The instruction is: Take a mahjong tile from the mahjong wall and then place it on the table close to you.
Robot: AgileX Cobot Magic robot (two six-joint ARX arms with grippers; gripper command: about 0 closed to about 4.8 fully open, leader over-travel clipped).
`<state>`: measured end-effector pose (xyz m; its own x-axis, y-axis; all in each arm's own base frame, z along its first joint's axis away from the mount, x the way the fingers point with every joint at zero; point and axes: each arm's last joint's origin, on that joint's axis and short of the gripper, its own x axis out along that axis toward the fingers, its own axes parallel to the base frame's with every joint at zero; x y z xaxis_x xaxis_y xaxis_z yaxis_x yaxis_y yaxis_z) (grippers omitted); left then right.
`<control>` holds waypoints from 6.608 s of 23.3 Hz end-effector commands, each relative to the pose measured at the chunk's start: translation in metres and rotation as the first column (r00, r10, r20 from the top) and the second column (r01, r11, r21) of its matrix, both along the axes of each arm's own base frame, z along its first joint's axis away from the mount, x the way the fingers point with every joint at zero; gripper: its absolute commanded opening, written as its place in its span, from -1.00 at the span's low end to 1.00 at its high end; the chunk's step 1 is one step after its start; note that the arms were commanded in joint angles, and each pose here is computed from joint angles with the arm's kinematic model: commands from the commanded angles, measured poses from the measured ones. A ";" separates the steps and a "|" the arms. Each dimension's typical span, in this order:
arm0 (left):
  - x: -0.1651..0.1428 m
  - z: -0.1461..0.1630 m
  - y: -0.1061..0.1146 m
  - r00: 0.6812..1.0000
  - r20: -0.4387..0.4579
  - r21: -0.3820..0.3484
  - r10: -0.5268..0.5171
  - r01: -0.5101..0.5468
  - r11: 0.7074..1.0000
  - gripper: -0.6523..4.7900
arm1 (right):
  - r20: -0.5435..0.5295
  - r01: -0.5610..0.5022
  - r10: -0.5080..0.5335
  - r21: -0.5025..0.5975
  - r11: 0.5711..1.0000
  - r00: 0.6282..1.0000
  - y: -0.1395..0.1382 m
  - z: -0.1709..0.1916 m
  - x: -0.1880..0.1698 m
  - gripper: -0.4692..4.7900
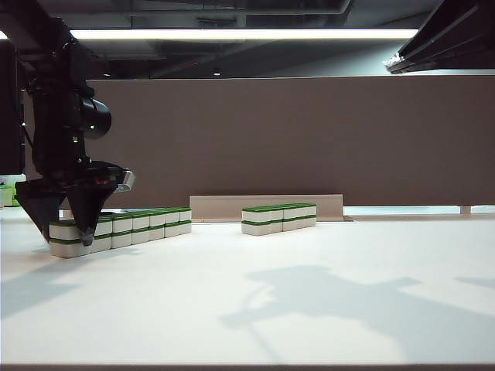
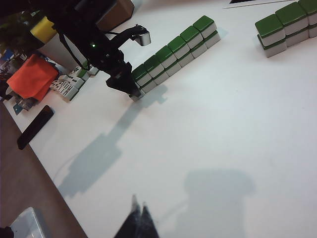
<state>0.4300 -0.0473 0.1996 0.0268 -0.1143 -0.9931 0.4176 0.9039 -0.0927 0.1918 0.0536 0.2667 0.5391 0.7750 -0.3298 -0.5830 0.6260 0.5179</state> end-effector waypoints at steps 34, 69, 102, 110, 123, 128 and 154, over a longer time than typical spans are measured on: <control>0.000 -0.008 -0.004 1.000 -0.023 0.076 0.004 -0.002 0.997 0.33 | 0.026 0.001 -0.001 0.001 1.000 1.000 0.000 0.004 0.000 -0.83; -0.027 0.022 -0.033 0.990 -0.133 0.032 0.037 -0.033 0.999 -0.09 | 0.026 0.001 -0.001 0.001 1.000 1.000 0.000 0.004 0.000 -0.83; -0.140 0.023 -0.282 0.434 0.183 0.100 -0.882 0.884 0.456 -0.09 | 0.069 0.234 -0.231 -0.043 0.971 0.970 -0.044 0.004 0.008 -0.83; -0.146 0.015 -0.293 0.407 0.209 0.024 -0.889 0.907 0.421 -0.09 | 0.070 0.261 -0.257 -0.048 0.964 0.964 -0.047 0.003 0.008 -0.83; -0.145 -0.008 -0.295 0.417 0.132 -0.009 -0.899 0.908 0.419 -0.09 | 0.070 0.283 -0.279 -0.049 0.958 0.958 -0.051 0.003 0.008 -0.83; -0.146 -0.015 -0.297 0.413 0.112 -0.014 -0.904 0.910 0.414 -0.09 | 0.069 0.283 -0.279 -0.049 0.958 0.958 -0.051 0.003 0.008 -0.83; -0.148 -0.022 -0.298 0.418 0.094 -0.066 -0.904 0.908 0.413 0.15 | 0.069 0.283 -0.279 -0.049 0.958 0.958 -0.051 0.003 0.008 -0.83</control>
<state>0.2843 -0.3448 0.1850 -0.0849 -0.1987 -0.9764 0.9964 -0.0114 -0.0844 0.2000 0.0019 0.2665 0.7478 0.5674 -0.3447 -0.3946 0.7974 0.4565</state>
